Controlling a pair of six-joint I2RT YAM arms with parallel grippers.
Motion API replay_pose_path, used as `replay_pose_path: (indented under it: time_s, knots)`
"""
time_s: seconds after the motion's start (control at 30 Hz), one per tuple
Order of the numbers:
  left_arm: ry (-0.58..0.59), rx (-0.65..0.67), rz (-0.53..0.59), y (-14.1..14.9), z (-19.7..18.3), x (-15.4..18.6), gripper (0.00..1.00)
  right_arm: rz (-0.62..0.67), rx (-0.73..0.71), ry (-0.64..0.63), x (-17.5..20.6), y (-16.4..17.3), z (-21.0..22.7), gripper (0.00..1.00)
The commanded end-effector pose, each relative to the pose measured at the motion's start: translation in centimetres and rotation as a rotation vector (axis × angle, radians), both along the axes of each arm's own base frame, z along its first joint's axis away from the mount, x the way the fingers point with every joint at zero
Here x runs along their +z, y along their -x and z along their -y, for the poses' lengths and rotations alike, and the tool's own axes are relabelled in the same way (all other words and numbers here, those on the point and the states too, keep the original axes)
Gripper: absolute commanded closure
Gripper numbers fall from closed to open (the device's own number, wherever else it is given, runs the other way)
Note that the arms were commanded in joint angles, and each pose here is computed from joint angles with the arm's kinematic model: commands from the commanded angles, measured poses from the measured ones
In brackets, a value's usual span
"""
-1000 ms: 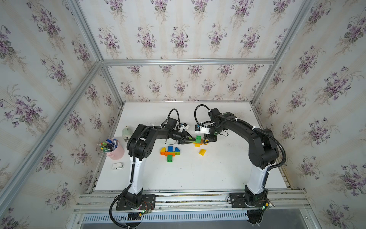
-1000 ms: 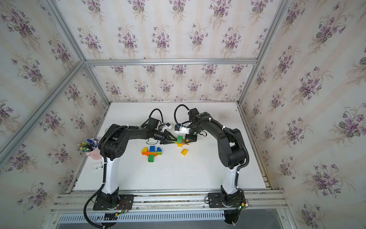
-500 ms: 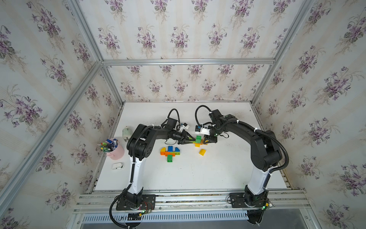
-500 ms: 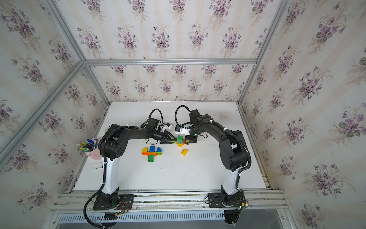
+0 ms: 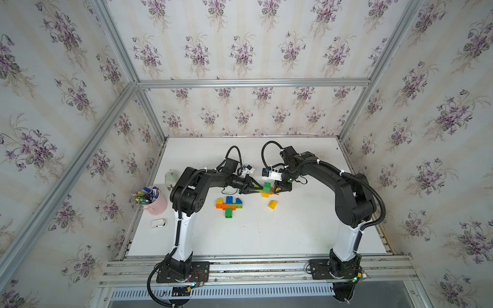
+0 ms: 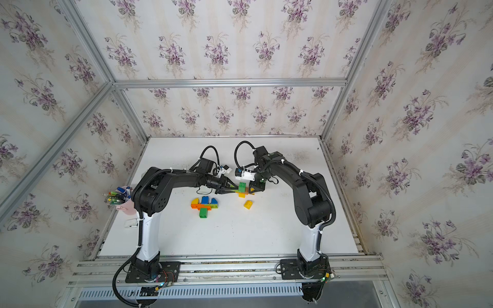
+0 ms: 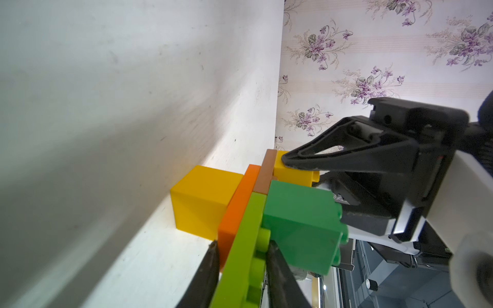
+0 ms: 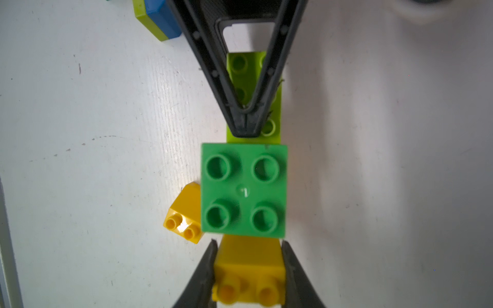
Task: Assemble a fork with lego
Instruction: Assemble the lego brick with the lego brick.
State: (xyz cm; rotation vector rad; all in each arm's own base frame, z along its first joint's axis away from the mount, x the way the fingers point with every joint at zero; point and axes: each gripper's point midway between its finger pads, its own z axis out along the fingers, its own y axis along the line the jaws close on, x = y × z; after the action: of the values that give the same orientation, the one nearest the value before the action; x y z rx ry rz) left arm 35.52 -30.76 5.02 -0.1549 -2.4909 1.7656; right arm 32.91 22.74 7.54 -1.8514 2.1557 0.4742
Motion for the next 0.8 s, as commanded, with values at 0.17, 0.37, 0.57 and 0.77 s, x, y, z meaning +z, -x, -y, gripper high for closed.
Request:
replay_pose_path:
  time_s: [0.17,0.37,0.57,0.77]
  knots:
    - [-0.151,0.058,-0.049,0.3,-1.1,-2.9,0.62,-0.012,-0.033,0.062,-1.0,-0.4,0.7,0.89]
    - [-0.147,0.057,-0.044,0.2,-1.1,-2.6,0.58,-0.019,-0.047,0.043,-0.9,-0.3,0.4,0.82]
    - [-0.14,0.06,-0.033,0.0,-1.0,-2.0,0.54,0.011,-0.058,0.021,-0.1,-0.6,0.1,0.72]
    - [-0.139,0.06,-0.022,-0.1,-0.9,-1.7,0.53,0.015,-0.066,0.026,-0.2,-0.6,0.3,0.65]
